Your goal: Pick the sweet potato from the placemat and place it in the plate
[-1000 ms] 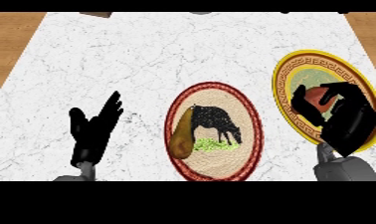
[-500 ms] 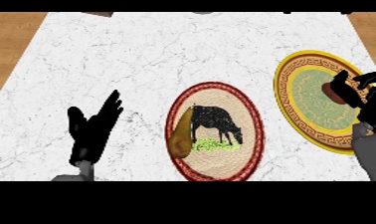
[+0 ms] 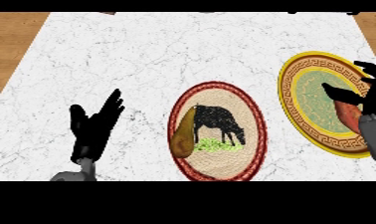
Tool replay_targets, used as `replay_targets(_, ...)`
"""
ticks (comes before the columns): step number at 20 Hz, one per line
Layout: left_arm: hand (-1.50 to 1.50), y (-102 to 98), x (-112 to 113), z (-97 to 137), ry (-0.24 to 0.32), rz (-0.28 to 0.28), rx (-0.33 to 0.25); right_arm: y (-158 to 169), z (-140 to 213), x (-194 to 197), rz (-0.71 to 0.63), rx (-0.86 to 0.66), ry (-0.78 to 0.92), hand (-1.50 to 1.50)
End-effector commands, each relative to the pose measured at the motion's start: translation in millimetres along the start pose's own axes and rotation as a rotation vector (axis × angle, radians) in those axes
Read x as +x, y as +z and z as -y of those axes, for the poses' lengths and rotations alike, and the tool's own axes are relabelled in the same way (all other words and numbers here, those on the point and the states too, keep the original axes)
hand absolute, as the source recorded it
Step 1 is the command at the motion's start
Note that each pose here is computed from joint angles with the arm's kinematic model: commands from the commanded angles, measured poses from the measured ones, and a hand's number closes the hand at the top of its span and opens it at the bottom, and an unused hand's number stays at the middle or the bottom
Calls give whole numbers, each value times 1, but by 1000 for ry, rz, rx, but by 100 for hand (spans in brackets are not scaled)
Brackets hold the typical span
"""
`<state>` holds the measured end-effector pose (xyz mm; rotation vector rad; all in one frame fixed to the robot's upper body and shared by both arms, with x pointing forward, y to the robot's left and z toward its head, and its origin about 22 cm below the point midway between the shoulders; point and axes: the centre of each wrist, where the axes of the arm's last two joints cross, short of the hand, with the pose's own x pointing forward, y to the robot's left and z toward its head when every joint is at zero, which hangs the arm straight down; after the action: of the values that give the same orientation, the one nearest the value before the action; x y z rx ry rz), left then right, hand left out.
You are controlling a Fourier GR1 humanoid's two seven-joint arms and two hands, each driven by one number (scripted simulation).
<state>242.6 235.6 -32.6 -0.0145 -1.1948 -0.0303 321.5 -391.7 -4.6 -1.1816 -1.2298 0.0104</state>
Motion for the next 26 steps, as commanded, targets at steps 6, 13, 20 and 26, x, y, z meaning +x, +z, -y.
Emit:
replay_targets(6,0,4,3,-13,8,11,31,-26,20,-9,143,-98,-358,-150)
replay_targets(13,0,16,6,-8,20,5,27,-10,16,-53,46,-112,-522,-150)
replay_targets(20,0,8,-15,6,5,-7,43,15,80,-123,106,87,-595,-150)
replay_targets(26,0,13,-7,-23,-4,-4,37,50,95,-137,126,179,-579,-150)
